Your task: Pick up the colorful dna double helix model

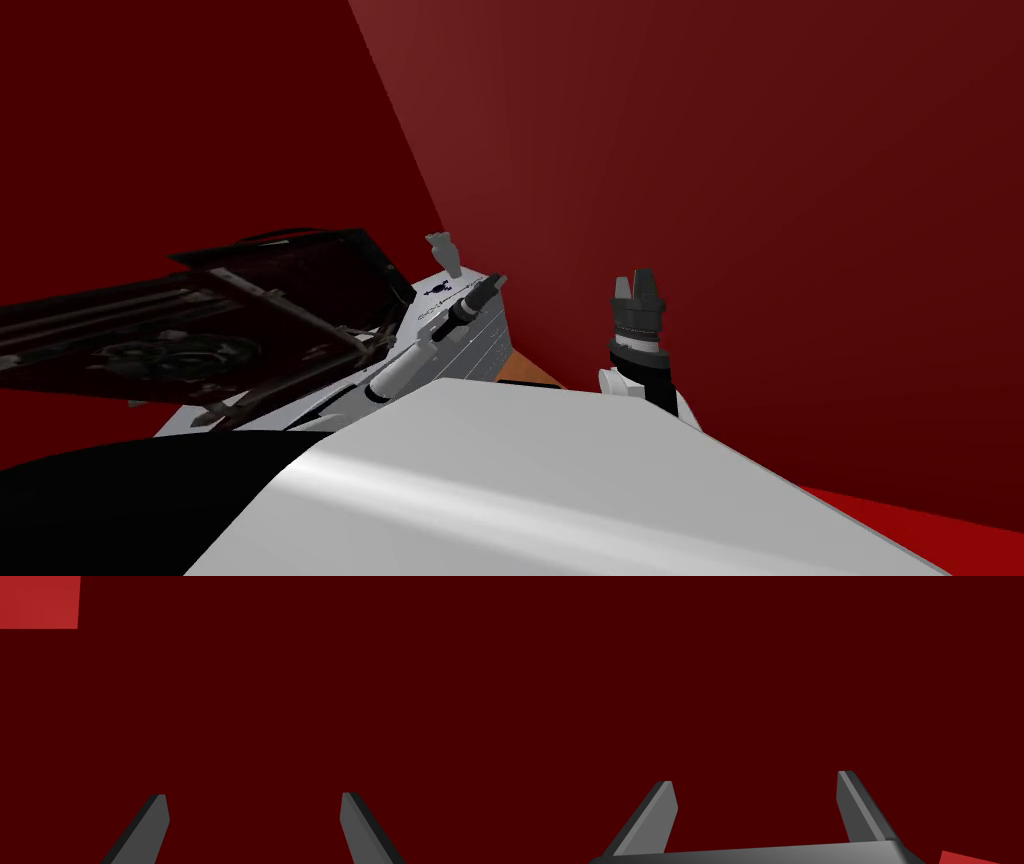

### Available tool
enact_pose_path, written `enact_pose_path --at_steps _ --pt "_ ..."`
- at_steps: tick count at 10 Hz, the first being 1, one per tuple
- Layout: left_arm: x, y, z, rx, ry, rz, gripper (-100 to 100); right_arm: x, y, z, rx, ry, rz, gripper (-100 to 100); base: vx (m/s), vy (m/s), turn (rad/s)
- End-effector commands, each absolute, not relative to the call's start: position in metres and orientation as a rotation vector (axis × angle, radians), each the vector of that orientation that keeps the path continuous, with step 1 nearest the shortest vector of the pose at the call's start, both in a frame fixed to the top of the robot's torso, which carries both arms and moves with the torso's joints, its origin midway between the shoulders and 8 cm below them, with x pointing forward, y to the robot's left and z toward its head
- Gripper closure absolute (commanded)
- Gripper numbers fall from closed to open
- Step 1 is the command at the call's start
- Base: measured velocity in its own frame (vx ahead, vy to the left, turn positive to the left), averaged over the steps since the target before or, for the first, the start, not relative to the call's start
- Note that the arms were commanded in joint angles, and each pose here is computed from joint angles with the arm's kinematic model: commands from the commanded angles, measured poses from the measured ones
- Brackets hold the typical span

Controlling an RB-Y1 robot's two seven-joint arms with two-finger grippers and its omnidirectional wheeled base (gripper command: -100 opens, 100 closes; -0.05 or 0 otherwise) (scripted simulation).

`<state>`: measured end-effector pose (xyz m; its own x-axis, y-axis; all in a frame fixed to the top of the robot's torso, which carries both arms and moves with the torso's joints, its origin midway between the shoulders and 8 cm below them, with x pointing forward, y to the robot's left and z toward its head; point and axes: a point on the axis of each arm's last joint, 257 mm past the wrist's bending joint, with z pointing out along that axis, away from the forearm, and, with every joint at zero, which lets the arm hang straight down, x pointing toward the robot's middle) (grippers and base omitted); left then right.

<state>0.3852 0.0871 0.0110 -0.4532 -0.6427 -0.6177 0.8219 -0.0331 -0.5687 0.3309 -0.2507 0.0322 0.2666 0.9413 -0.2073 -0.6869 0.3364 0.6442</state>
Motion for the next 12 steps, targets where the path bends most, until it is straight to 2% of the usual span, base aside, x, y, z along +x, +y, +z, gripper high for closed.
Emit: enact_pose_path --at_steps 1,12 --pt "0.391 0.081 -0.005 0.286 1.202 -1.704 -100 0.331 -0.251 0.032 0.479 0.628 1.157 0 -0.004 -0.001 -0.141" --pt "0.436 0.119 -0.071 0.554 1.599 -1.478 -100 0.331 -0.251 0.032 0.479 0.628 1.157 0 -0.001 0.003 -0.130"
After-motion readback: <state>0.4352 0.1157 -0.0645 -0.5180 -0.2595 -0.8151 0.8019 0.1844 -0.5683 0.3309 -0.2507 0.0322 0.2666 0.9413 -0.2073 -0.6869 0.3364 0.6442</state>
